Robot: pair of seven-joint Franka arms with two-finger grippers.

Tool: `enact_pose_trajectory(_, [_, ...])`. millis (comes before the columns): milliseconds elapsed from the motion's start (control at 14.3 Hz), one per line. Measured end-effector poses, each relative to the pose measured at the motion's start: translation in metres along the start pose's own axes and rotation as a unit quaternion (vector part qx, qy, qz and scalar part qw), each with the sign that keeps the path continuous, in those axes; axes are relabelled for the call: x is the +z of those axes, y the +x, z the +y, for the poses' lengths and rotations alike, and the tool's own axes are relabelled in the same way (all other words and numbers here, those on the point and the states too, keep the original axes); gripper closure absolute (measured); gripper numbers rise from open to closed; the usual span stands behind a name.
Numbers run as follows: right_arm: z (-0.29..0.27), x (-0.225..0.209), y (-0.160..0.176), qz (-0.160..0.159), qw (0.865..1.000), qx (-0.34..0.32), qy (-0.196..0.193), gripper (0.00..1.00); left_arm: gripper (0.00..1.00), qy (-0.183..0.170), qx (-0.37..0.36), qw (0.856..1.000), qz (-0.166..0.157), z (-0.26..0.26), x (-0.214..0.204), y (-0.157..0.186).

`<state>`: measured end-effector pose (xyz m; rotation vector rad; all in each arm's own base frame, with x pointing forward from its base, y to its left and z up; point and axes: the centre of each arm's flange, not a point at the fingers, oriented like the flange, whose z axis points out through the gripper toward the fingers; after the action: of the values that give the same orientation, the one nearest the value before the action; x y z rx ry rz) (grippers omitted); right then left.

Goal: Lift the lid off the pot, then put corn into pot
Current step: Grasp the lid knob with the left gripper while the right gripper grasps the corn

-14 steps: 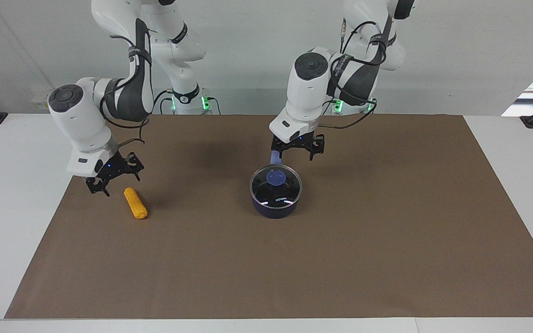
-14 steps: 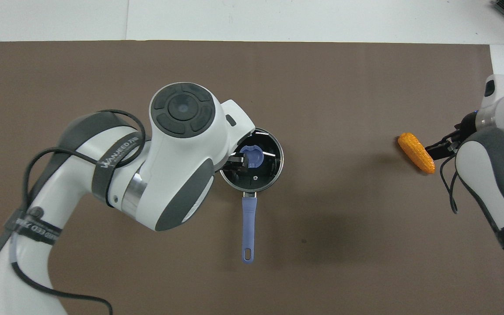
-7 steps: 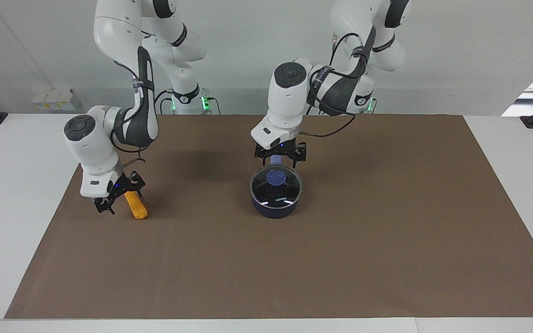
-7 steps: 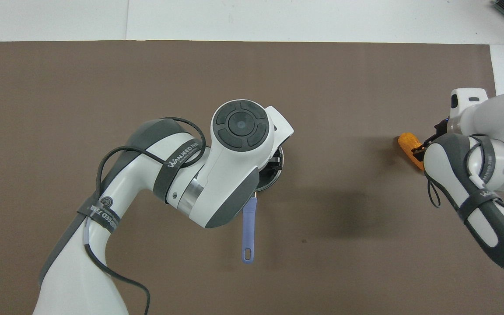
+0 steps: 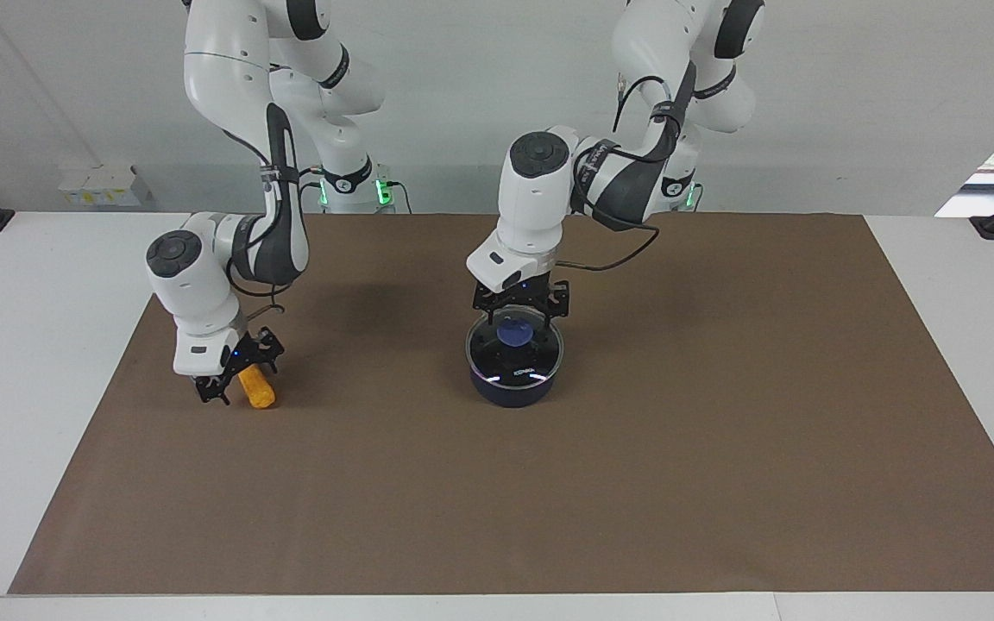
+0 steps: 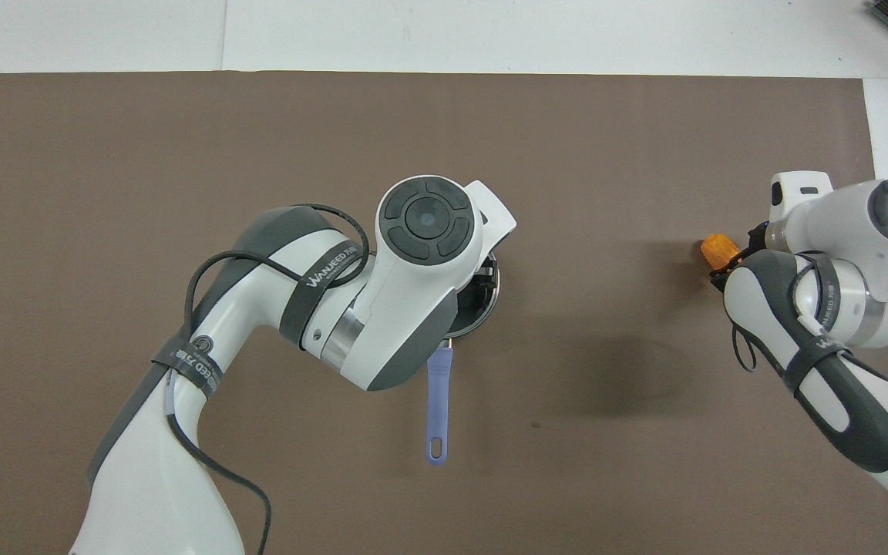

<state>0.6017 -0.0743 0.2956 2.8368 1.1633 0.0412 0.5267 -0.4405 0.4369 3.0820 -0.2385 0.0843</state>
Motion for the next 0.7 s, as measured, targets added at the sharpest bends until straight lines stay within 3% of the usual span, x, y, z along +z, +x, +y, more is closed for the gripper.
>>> enact_pose_trajectory(70, [-0.001, 0.002, -0.002, -0.001, 1.0, 0.001, 0.002, 0.07, 0.01, -0.001, 0.0, 1.0, 0.002, 0.0, 0.0, 0.001])
enact_pose_trajectory(421, [0.001, 0.002, -0.004, 0.001, 0.999, 0.032, 0.004, 0.64, 0.04, -0.001, 0.0, 1.0, 0.005, 0.0, 0.012, 0.003])
enact_pose_trajectory(631, [-0.001, -0.015, 0.006, 0.009, 0.997, 0.077, 0.002, 0.65, 0.07, 0.0, 0.0, 1.0, 0.005, 0.001, 0.022, 0.004])
enact_pose_trajectory(701, [0.0, -0.027, 0.009, 0.011, 0.996, 0.09, 0.001, 0.65, 0.14, 0.001, 0.0, 1.0, 0.003, 0.0, 0.025, 0.003])
